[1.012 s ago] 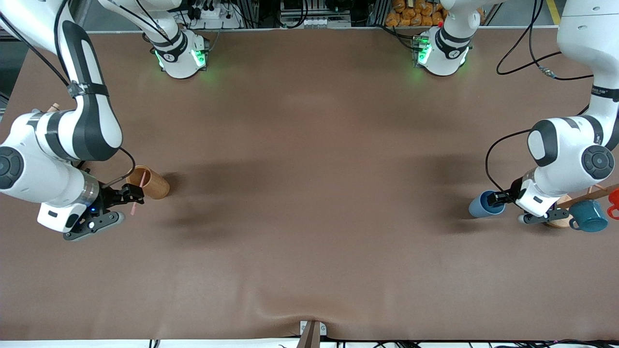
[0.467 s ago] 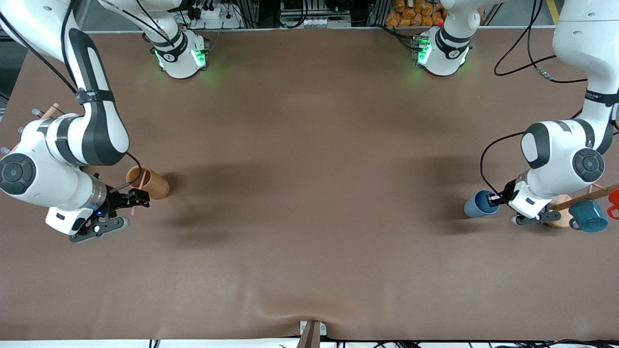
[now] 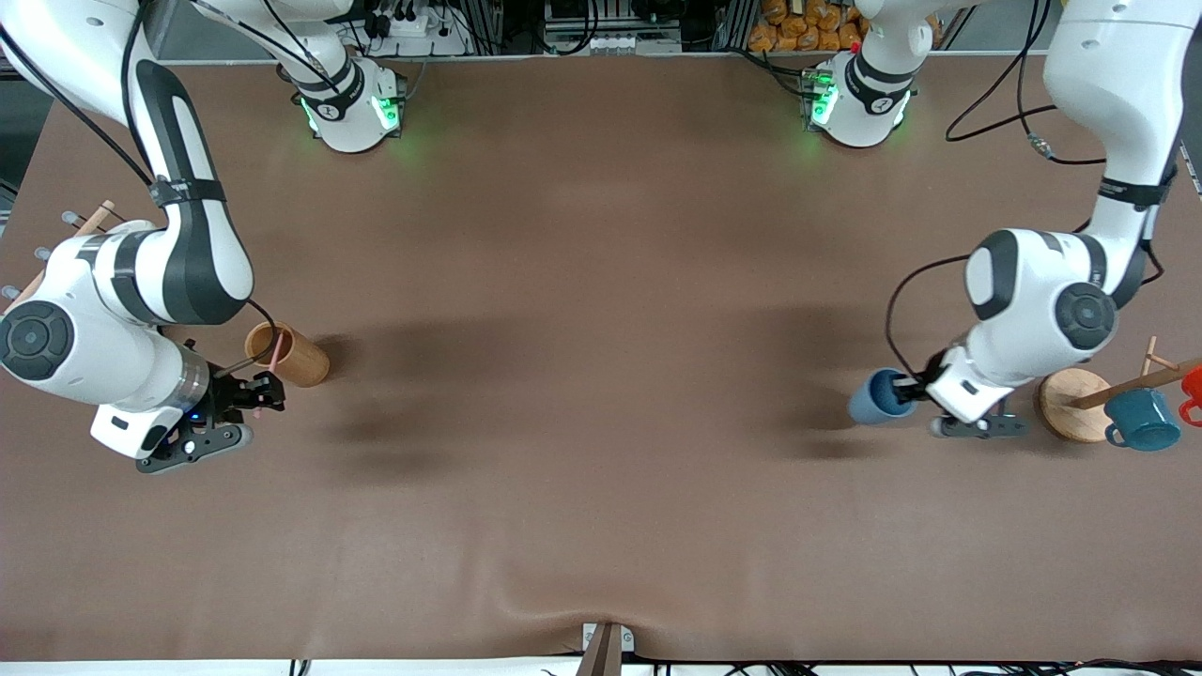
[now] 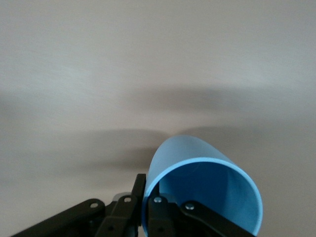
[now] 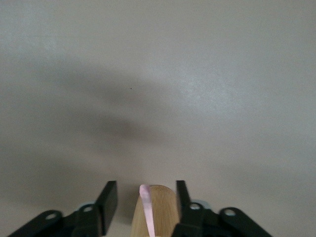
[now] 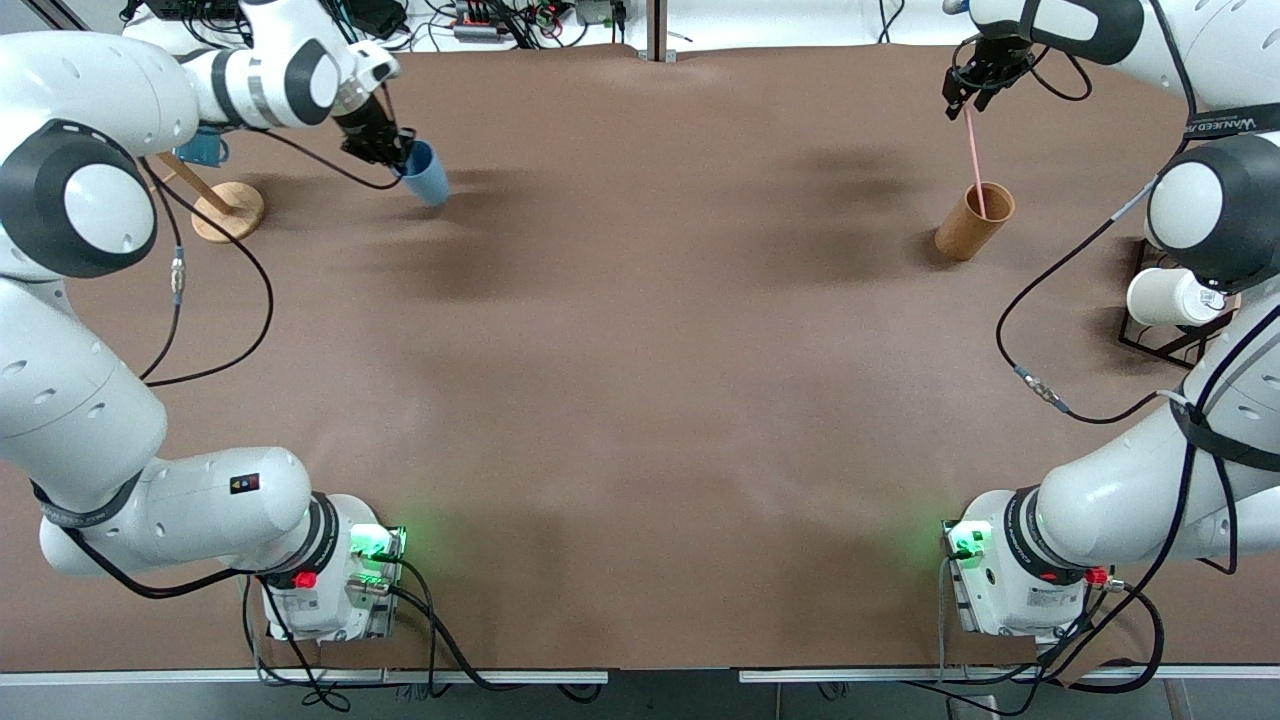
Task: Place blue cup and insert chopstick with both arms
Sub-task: 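Grasp the blue cup with the left gripper while the right gripper grasps the chopstick, then carry the blue cup toward the table middle while the right gripper lifts the chopstick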
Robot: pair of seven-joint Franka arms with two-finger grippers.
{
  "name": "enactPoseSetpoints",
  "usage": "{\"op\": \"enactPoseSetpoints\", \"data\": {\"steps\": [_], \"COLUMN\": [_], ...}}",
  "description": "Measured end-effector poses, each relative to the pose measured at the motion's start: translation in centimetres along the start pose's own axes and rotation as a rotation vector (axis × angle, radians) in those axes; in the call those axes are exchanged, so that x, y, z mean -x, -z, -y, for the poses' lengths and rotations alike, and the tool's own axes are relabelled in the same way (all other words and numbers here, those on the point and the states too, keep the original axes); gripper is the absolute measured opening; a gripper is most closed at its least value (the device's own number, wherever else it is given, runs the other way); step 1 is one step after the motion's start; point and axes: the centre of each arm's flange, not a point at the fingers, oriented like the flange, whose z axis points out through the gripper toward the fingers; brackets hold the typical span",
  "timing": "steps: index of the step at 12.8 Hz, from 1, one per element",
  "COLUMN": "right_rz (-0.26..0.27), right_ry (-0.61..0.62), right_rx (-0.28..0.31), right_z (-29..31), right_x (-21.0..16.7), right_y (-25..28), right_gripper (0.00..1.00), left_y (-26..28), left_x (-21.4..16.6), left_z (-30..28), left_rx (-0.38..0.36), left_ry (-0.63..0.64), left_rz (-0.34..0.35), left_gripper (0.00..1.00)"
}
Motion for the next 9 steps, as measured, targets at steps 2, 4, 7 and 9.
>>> {"op": "enactPoseSetpoints", "data": {"steps": [2,4,7,9], "right_rz": [0.0,0.0,-0.003,-0.013], "right_ry": [-0.005,-0.009,-0.01,-0.011], "right_rx": [0.001,0.001,0.002,0.005], "right_z": [-0.2,-0.3,-0.4,-0.4], "right_x": [0.1,0.1,0.1,0.0], "right_y": [0.0,0.0,0.2,0.7], "right_gripper": [0.24,0.09,0.09,0.09], "left_y": [2.0,3.5,3.8,3.3], "left_x": [0.9,1.9,4.2,5.2], "left_z": [-6.1,-12.5,-20.9,-24.7], "left_rx": [0.006,0.007,0.014,0.024], "left_ry": [0.025,0.068,0.149,0.2], "left_rz": [0.04,0.039,0.034,0.04], "left_gripper": [0.05,0.05,0.05,0.05]}}
